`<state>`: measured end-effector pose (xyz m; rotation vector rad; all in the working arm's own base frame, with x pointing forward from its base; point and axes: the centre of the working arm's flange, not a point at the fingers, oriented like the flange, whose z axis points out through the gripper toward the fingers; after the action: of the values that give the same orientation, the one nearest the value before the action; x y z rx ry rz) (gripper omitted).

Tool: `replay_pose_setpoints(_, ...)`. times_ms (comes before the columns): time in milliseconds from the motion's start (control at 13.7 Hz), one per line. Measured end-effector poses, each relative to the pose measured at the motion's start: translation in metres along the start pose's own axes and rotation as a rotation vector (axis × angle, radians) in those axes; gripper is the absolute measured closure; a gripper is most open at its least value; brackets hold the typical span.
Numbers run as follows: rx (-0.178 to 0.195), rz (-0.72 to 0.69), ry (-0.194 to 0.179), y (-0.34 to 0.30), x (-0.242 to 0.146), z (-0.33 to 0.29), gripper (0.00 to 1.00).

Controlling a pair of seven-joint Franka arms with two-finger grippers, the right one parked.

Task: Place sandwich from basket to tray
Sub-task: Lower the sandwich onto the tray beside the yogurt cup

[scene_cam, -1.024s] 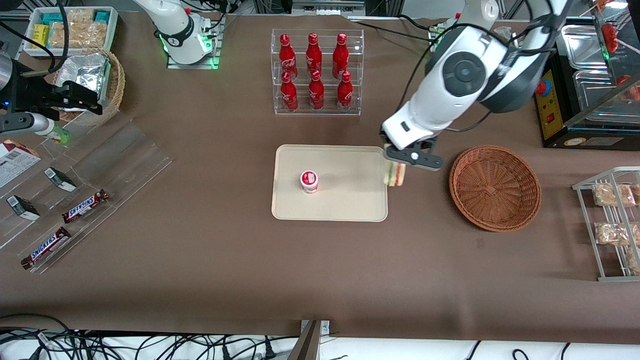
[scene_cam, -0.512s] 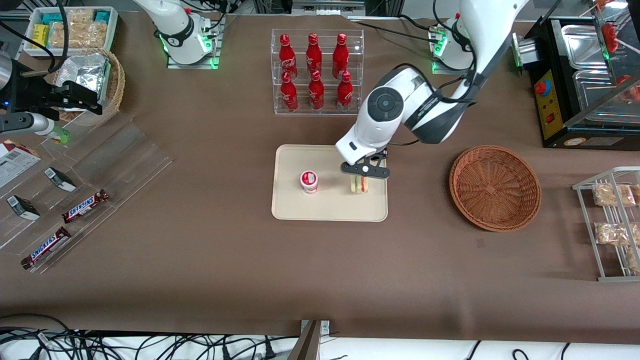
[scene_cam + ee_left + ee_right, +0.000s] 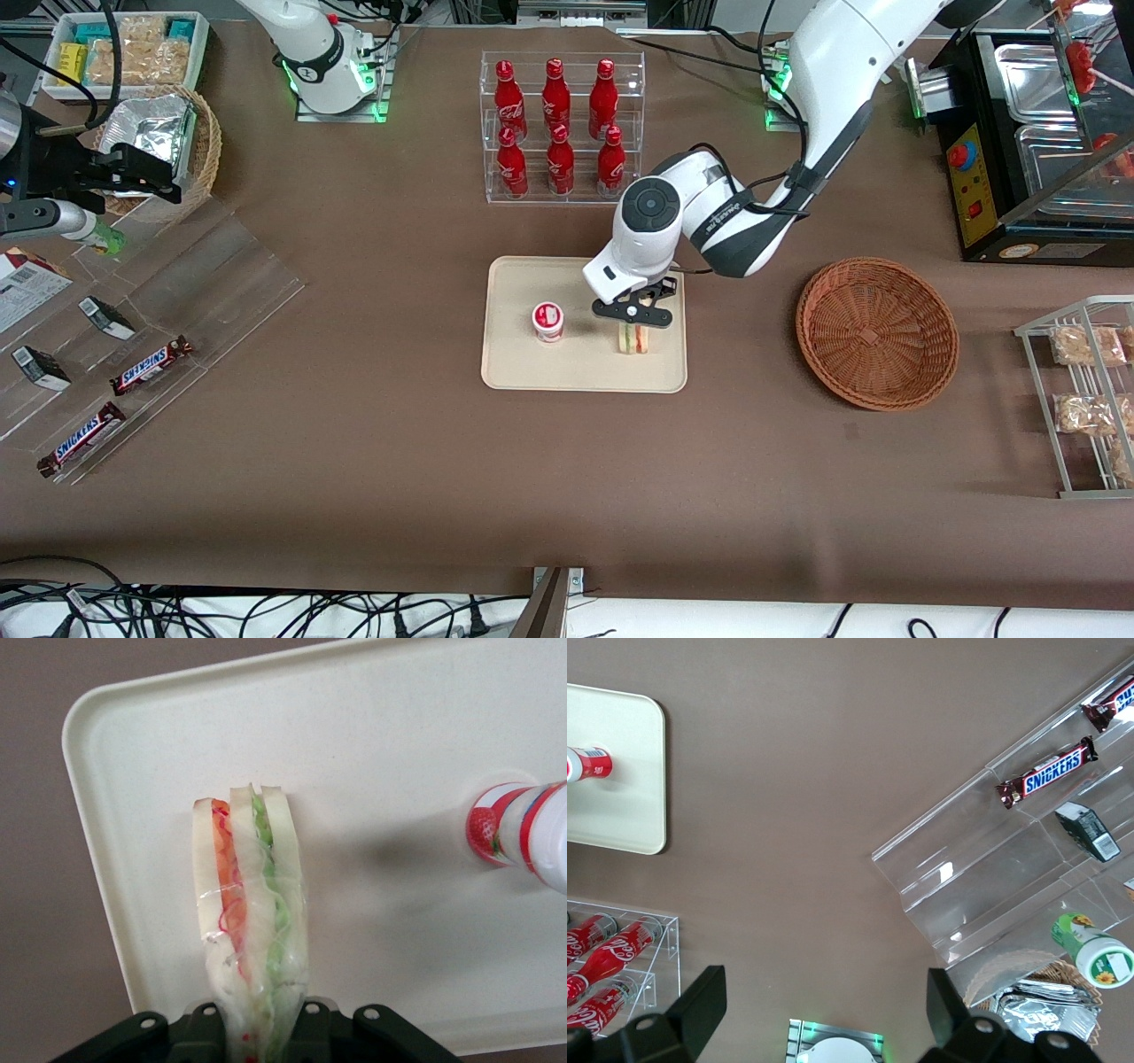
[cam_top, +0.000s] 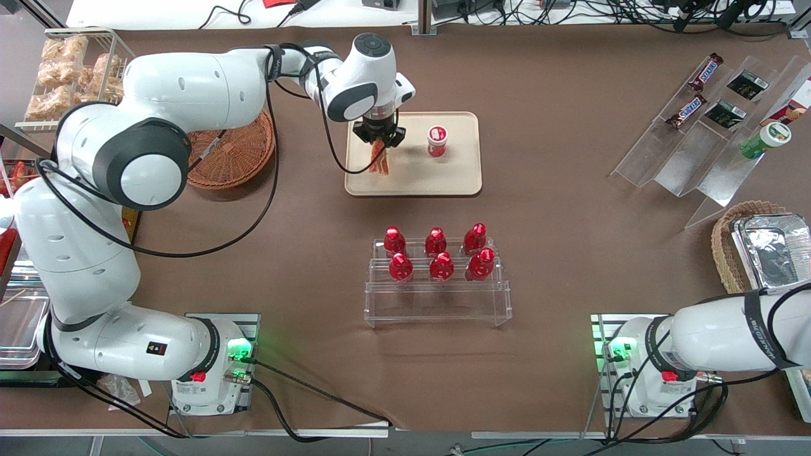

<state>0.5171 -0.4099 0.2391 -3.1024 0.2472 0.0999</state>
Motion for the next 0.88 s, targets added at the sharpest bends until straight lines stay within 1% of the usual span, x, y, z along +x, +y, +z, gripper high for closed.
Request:
replay_pose_setpoints(220, 0.016, 0.024, -0.002, 0.007, -0.004, 0.017, 0.81)
replay_pose_setpoints(439, 0.013, 0.024, -0.002, 0.008, -0.003, 0.019, 0.81)
replay_pose_setpoints(512, 0.012, 0.024, -0.001, 0.008, -0.003, 0.018, 0.84)
replay_pose_setpoints(732, 0.01, 0.019, 0.004, 0.006, 0.0, 0.016, 0.82)
replay_pose_setpoints(805, 0.007, 0.008, 0.009, 0.005, 0.002, 0.013, 0.74)
replay_pose_setpoints(878, 0.005, -0.014, 0.015, 0.005, 0.005, 0.01, 0.64)
